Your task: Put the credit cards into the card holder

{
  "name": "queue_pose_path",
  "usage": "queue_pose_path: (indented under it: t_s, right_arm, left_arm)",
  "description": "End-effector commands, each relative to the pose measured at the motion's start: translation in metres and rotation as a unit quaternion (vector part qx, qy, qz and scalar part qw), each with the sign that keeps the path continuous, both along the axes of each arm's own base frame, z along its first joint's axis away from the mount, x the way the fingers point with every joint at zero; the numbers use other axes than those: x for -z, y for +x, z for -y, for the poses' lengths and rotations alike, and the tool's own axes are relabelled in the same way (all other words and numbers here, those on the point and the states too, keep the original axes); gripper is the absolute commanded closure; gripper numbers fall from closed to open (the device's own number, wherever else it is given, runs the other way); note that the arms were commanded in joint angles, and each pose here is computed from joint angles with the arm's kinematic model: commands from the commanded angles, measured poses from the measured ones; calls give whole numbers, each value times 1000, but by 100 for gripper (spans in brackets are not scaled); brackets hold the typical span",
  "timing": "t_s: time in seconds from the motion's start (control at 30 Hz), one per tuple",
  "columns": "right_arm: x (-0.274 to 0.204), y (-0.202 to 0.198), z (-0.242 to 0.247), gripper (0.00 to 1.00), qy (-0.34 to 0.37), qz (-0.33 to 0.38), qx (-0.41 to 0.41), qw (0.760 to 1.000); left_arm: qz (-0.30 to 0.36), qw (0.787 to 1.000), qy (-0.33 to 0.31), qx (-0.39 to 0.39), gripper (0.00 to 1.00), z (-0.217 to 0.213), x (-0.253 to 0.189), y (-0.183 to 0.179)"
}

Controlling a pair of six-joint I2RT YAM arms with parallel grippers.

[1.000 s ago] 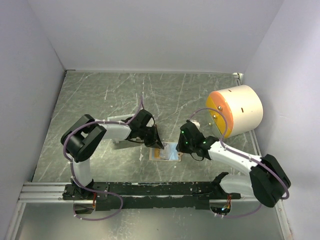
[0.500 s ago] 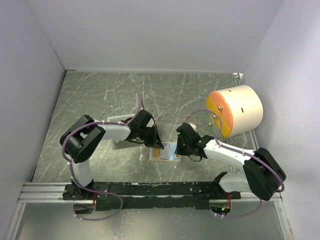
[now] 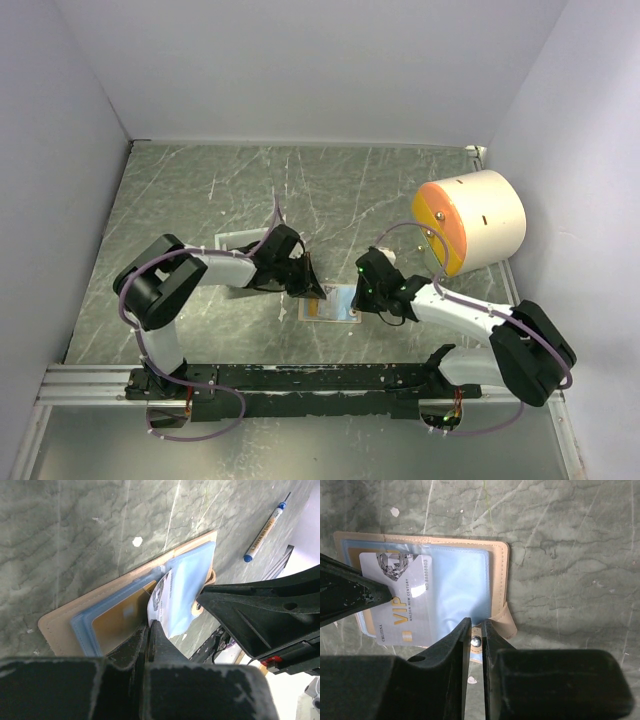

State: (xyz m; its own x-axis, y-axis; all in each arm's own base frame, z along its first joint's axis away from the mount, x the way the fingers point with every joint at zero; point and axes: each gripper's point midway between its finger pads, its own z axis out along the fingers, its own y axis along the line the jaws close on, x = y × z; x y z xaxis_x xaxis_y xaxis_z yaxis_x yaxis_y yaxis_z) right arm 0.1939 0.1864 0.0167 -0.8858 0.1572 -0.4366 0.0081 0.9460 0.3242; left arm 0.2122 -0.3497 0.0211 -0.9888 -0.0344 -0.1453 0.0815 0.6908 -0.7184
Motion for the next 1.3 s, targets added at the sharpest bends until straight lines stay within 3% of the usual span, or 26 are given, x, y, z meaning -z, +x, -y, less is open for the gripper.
queue_pose_path:
  t_s: [0.0, 1.13, 1.27]
  right_arm:
    - [21, -16, 11, 86, -17, -27, 9, 999]
    - [19, -14, 23, 90, -46, -19, 18, 999]
    - [-8, -5, 23, 82, -52, 2, 20, 998]
  left_arm:
    - [-7, 999, 30, -14, 93, -8, 21, -14]
    - [1, 998, 52, -30, 93, -20, 24, -17]
    - [-1, 999, 46, -25, 93, -19, 20, -18]
